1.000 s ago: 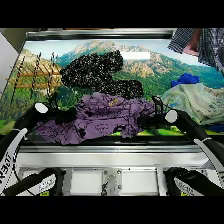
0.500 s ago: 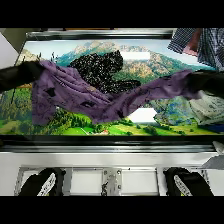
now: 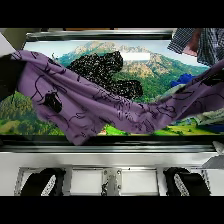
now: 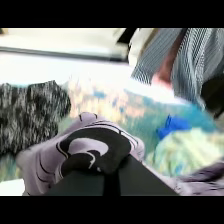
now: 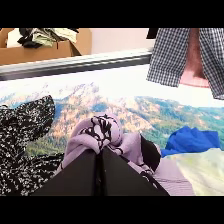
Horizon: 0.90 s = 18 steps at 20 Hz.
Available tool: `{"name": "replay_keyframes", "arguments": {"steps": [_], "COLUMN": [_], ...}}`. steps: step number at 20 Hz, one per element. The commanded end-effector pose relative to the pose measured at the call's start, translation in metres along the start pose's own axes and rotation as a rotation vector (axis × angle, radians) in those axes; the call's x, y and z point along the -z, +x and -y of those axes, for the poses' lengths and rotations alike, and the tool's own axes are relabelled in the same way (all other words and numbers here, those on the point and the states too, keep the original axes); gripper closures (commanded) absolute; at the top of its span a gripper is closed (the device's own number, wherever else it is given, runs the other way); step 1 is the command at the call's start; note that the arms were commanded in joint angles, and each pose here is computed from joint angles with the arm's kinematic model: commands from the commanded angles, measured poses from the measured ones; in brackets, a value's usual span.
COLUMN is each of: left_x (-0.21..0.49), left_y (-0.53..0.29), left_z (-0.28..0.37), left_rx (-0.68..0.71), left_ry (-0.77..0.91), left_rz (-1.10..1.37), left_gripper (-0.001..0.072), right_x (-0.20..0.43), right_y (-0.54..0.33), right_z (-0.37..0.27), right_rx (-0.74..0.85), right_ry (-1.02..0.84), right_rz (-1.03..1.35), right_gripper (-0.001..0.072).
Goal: Fold the clothes and pants, and hang the long-sleeved shirts on hangers.
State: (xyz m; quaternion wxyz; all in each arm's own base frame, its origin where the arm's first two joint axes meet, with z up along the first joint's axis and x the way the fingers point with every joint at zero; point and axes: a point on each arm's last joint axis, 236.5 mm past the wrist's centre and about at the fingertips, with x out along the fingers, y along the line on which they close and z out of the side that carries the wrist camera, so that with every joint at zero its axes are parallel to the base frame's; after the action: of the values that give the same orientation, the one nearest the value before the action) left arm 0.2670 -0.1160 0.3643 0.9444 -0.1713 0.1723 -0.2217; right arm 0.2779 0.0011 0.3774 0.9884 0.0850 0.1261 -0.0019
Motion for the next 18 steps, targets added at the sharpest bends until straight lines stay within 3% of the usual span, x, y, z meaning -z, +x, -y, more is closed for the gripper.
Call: {"name": "replay_keyframes", "arguments": {"steps": [1, 6, 7, 8, 9, 10, 14, 18], "left_x": [0.057, 0.199, 0.212, 0.215, 0.211, 0.203, 0.178, 0.248], "left_y": [0.037, 0.169, 0.193, 0.213, 0.226, 0.231, 0.206, 0.153], "left_z": [-0.045, -0.136, -0.156, -0.177, -0.198, -0.217, -0.242, -0.192], "left_rx": [-0.131, -0.242, -0.269, -0.295, -0.33, -0.366, -0.395, -0.338], "left_ry": [-0.026, -0.082, -0.102, -0.139, -0.198, -0.255, -0.231, -0.106], "left_rz": [-0.269, -0.658, -0.666, -0.668, -0.674, -0.682, -0.672, -0.804], "left_gripper": [0.0694, 0.0693, 0.0599, 0.0232, 0.0049, 0.0049, 0.0049, 0.0049], "right_x": [0.023, 0.122, 0.131, 0.137, 0.139, 0.137, 0.135, 0.181], "right_y": [0.039, 0.171, 0.199, 0.219, 0.231, 0.238, 0.214, 0.172], "right_z": [0.006, 0.037, 0.043, 0.049, 0.053, 0.055, 0.052, 0.027], "right_rx": [0.016, 0.09, 0.096, 0.101, 0.106, 0.11, 0.1, 0.048], "right_ry": [0.056, 0.066, 0.047, 0.053, 0.057, 0.054, 0.008, -0.014], "right_rz": [-0.12, -0.474, -0.474, -0.469, -0.468, -0.463, -0.481, -0.561], "right_gripper": [0.0692, 0.069, 0.0652, 0.0435, 0.0182, 0.0094, 0.0099, 0.0099]}}
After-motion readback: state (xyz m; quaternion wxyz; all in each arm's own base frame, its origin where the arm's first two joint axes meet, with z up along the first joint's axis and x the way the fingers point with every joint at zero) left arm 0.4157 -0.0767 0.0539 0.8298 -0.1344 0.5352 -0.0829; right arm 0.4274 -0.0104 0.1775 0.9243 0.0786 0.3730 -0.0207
